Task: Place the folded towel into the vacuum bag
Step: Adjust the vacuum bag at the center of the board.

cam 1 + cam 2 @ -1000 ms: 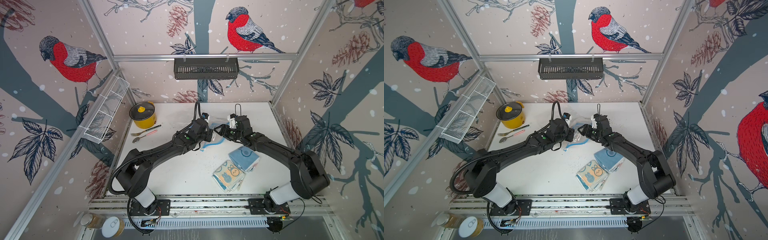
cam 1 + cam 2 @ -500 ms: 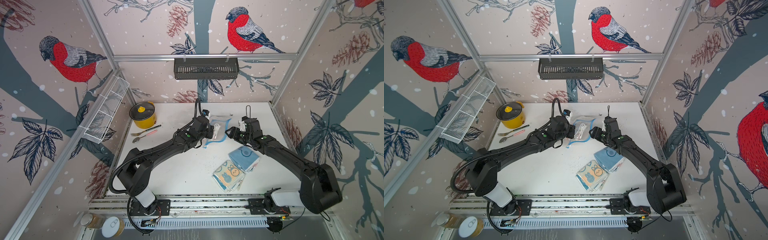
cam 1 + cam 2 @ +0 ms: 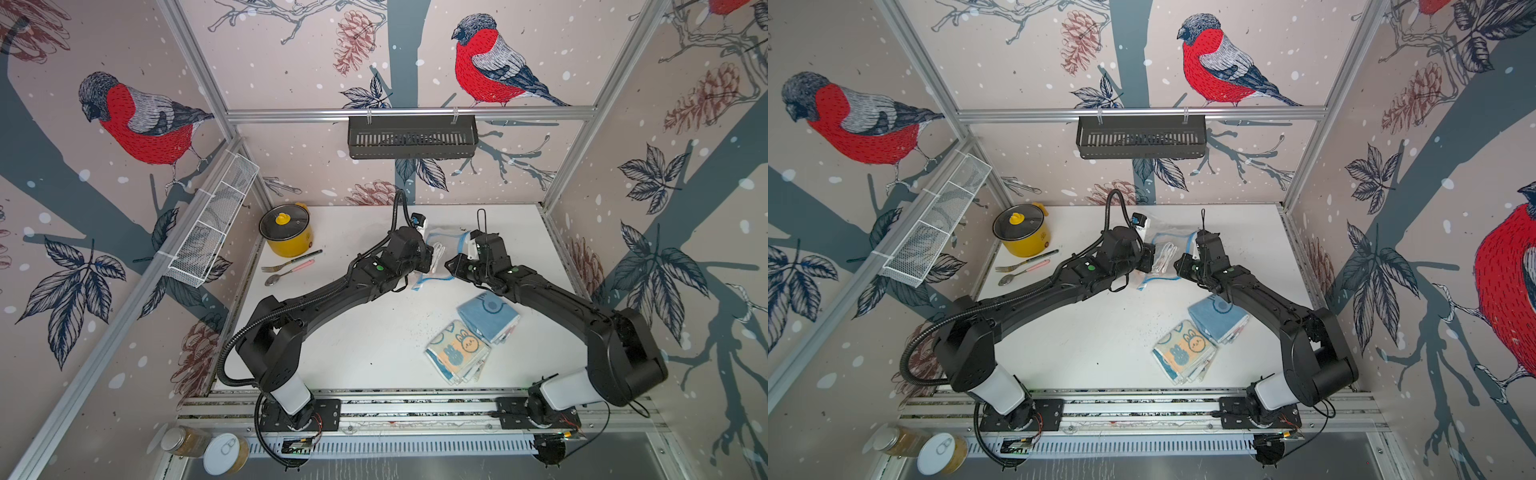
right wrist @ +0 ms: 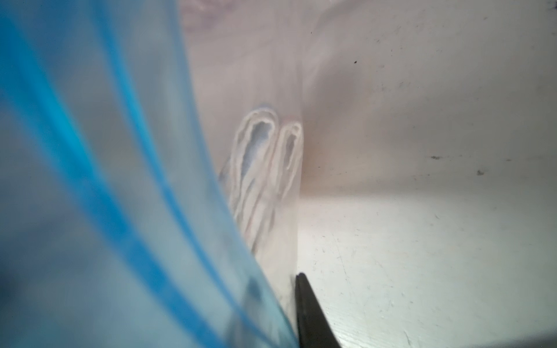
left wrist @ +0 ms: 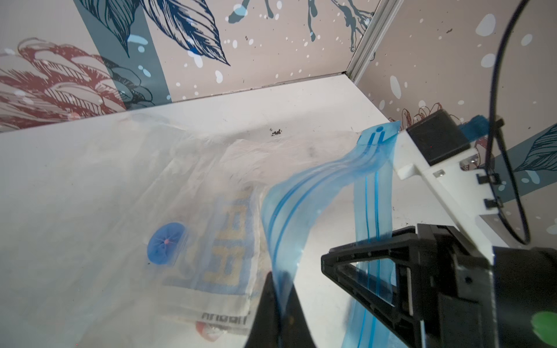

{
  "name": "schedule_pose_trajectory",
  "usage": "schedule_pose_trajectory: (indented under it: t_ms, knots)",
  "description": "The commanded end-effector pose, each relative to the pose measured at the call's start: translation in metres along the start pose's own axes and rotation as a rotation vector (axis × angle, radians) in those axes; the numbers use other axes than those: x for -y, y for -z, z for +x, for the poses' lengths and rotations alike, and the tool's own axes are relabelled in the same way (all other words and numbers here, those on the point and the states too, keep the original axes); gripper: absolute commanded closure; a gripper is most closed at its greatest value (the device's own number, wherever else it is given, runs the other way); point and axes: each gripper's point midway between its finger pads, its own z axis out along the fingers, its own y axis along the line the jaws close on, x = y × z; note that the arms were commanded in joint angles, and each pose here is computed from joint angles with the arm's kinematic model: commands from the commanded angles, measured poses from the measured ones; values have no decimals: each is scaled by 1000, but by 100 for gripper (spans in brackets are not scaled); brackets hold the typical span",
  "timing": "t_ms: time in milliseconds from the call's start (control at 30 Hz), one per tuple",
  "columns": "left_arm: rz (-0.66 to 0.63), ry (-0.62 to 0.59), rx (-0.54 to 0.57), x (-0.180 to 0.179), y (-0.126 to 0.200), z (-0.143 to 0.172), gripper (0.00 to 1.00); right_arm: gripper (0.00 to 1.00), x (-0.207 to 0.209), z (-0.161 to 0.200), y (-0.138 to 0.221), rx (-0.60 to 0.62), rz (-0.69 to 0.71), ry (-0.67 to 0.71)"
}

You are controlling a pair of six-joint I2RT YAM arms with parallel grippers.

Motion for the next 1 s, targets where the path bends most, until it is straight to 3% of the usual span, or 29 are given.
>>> schedule_pose_trajectory:
  t_ms: [0,167,600,967]
  knots:
    - [-52,-109,45,0,5,-15,100,90,0,-9,0,37,16,20]
    - [-125,-179,77,1,8,-24,100,97,2,-12,1,51,34,22]
    - [-204,-305,217,5,24,-62,100,99,-21,-43,4,104,9,70]
    - [-208,-404,282,34,31,-87,100,99,-21,-51,4,121,1,71]
